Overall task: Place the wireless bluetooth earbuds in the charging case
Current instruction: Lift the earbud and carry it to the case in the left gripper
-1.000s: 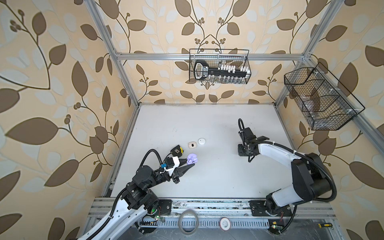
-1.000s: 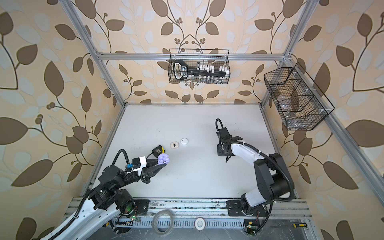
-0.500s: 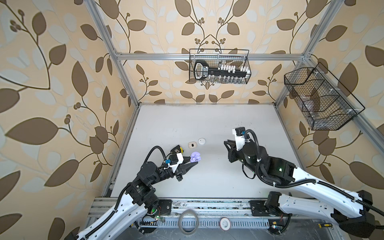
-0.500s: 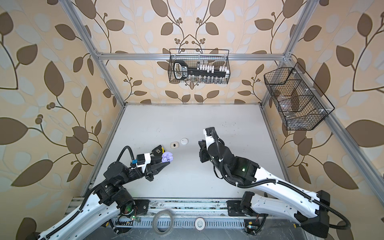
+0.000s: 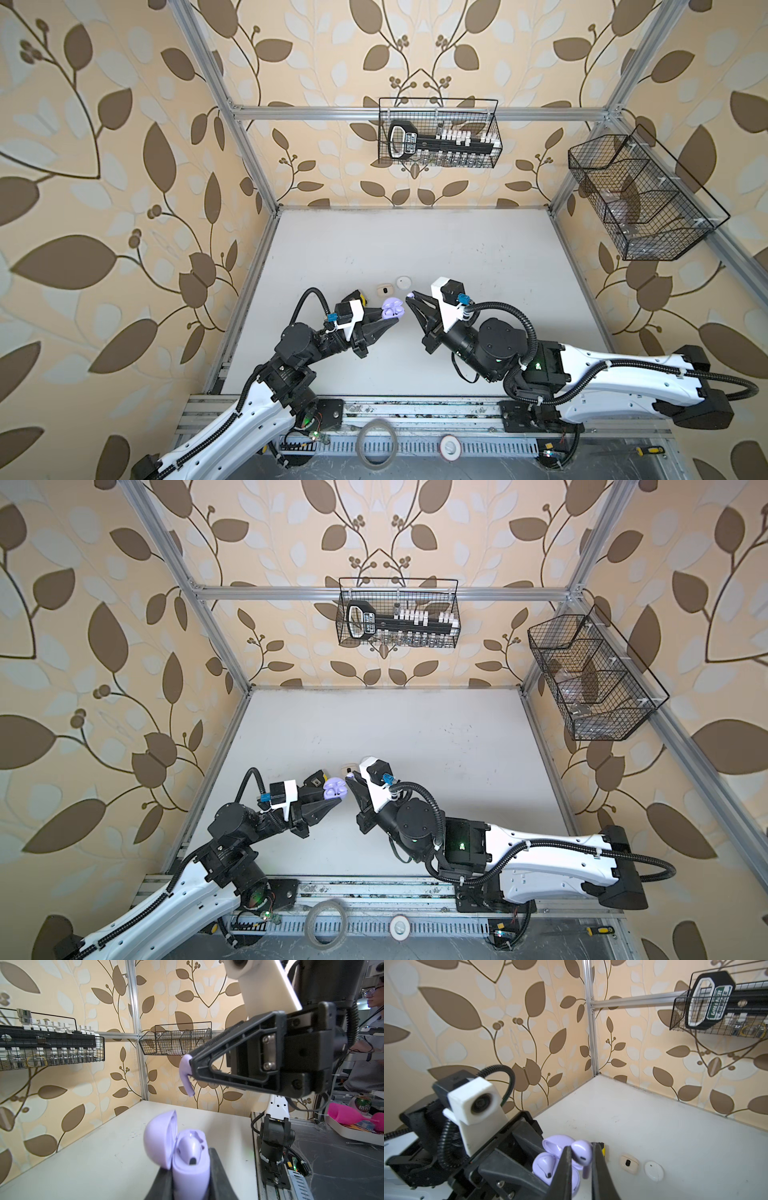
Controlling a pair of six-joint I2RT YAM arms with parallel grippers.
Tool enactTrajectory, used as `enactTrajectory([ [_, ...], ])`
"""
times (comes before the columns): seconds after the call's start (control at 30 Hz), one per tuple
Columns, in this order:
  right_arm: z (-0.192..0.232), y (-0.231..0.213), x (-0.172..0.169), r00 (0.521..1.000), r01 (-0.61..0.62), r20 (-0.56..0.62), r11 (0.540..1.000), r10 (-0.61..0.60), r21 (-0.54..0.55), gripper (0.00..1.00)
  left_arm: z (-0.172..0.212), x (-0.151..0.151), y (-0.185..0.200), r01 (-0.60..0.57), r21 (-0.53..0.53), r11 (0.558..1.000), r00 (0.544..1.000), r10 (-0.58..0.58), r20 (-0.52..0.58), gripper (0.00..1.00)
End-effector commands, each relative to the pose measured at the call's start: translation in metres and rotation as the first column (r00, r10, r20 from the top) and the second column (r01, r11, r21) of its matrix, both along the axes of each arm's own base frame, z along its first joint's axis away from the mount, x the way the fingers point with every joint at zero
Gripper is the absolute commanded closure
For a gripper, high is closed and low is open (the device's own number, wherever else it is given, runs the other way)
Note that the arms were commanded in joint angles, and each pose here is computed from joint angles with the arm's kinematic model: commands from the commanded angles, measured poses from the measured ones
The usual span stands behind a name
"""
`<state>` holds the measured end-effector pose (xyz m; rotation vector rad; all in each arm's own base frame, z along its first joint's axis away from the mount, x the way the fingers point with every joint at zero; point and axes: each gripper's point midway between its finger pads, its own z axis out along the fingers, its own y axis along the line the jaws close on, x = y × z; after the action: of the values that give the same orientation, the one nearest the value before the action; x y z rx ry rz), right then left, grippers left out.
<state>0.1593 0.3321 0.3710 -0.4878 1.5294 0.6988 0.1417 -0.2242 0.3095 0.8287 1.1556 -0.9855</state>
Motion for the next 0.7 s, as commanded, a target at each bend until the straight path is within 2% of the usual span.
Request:
enactTrajectory([
  [0.0,0.014,0.006,-0.008,0.998,-0.025,0.061,0.999,0.022,0.047,0.99,0.017,-0.006,0.003,0.017,-0.063,0.998,0.999,-0.014,0.043,1.00],
  [0.37,0.002,0.019,-0.005,0.997,-0.051,0.061,0.997,0.047,0.065,1.00,0.021,-0.011,0.004,0.035,-0.078,0.996,0.998,-0.031,0.047,1.00],
  [0.47,-0.002,0.021,-0.004,0.997,-0.057,0.051,0.995,0.053,0.082,0.95,0.021,-0.011,0.005,0.031,-0.080,0.996,0.999,-0.027,0.047,1.00],
  [0.67,-0.012,0.027,-0.007,0.996,-0.085,0.039,0.995,0.083,0.060,0.99,0.022,-0.011,0.005,0.028,-0.081,0.996,0.999,-0.024,0.049,1.00],
])
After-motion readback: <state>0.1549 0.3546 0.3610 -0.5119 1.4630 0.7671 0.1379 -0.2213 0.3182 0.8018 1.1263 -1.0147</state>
